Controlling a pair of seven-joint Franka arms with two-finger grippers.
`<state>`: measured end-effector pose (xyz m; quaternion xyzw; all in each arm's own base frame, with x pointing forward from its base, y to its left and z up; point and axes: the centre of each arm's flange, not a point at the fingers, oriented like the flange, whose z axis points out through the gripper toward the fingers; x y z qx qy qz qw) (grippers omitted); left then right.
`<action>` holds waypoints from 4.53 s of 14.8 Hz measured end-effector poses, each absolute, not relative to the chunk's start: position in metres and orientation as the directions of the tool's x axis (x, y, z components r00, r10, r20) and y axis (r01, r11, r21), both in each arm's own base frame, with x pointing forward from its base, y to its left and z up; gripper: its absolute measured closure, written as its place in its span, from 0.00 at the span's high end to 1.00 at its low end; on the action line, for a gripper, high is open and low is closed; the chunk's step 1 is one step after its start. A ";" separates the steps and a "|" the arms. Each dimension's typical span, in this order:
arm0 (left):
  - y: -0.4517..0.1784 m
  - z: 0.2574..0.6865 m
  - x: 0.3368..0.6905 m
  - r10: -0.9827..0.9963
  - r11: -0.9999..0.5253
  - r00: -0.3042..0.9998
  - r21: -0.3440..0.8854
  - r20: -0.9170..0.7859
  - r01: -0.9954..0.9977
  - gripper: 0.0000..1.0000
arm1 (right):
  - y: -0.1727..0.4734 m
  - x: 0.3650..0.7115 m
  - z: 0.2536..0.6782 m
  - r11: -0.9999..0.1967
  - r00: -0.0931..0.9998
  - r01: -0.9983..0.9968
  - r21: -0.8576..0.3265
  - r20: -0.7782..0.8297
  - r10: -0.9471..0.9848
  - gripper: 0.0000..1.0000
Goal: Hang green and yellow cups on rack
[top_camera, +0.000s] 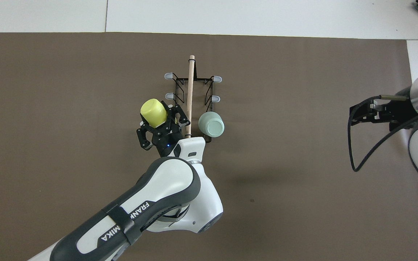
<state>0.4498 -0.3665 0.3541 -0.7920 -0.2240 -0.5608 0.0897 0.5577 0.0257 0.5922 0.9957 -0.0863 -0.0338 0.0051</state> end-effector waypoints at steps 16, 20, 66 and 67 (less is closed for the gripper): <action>-0.398 0.405 0.456 0.299 -0.867 0.343 0.103 0.890 0.488 1.00 | -0.021 0.554 0.591 -0.992 0.988 -0.124 0.012 -0.094 -0.125 1.00; -0.378 0.427 0.490 0.228 -0.888 0.514 -0.039 0.827 0.457 1.00 | -0.021 0.555 0.593 -0.992 0.988 -0.124 0.013 -0.090 -0.124 1.00; -0.017 0.624 0.548 -0.258 -0.965 0.966 0.050 -0.018 -0.257 1.00 | -0.011 0.531 0.604 -0.998 0.993 -0.058 0.035 -0.104 -0.062 1.00; -0.011 0.623 0.548 -0.247 -0.968 0.969 0.059 -0.027 -0.245 1.00 | -0.011 0.531 0.604 -0.998 0.993 -0.058 0.035 -0.104 -0.062 1.00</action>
